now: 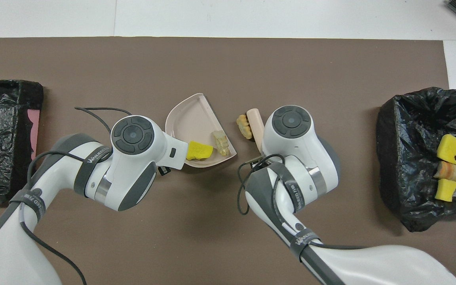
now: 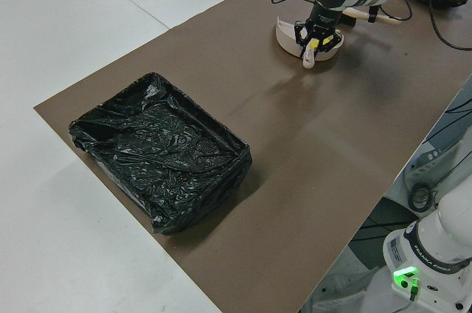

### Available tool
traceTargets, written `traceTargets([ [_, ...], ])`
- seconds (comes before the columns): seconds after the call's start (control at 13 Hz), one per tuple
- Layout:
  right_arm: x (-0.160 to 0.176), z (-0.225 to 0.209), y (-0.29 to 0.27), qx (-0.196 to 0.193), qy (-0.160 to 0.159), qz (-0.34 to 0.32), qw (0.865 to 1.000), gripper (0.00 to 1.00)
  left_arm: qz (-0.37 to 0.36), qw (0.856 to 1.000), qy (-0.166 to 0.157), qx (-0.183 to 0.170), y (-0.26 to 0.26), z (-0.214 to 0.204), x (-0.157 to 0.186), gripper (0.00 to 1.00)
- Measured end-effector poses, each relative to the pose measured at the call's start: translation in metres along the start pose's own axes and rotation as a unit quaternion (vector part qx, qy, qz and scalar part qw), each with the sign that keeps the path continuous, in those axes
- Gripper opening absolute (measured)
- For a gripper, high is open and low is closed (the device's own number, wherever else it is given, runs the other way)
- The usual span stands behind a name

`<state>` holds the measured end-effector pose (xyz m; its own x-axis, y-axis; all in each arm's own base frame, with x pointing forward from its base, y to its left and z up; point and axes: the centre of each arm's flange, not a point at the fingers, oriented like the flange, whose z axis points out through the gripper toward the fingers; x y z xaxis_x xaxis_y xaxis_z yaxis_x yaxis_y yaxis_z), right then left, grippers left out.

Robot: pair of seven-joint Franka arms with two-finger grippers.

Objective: Sweep and dump trash in bin
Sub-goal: 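Sweep the last bread chunk into the dustpan with the right gripper, then carry the dustpan with the left gripper while the right gripper drops the brush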

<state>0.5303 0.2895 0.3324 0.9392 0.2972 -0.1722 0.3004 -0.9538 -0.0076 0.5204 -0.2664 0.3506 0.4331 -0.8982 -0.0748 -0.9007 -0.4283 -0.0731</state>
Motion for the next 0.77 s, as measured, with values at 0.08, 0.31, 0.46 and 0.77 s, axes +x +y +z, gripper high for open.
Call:
traceTargets([
  [0.08,-0.003,0.0,-0.022,0.015,0.004,-0.008,1.0,0.25,0.0,1.0,0.0,0.0,0.0,0.0,0.0,0.33],
  [0.31,-0.008,-0.003,-0.056,0.07,0.007,-0.039,0.997,0.25,0.0,1.0,0.0,0.0,0.0,0.0,0.0,0.33],
  [0.46,-0.006,-0.007,-0.053,0.105,0.008,-0.051,0.993,0.25,0.0,1.0,0.0,0.0,0.0,0.0,-0.001,0.33],
  [0.77,0.005,-0.015,-0.002,0.117,0.012,-0.015,0.993,0.25,0.023,1.0,-0.001,0.0,-0.002,0.0,-0.003,0.33],
])
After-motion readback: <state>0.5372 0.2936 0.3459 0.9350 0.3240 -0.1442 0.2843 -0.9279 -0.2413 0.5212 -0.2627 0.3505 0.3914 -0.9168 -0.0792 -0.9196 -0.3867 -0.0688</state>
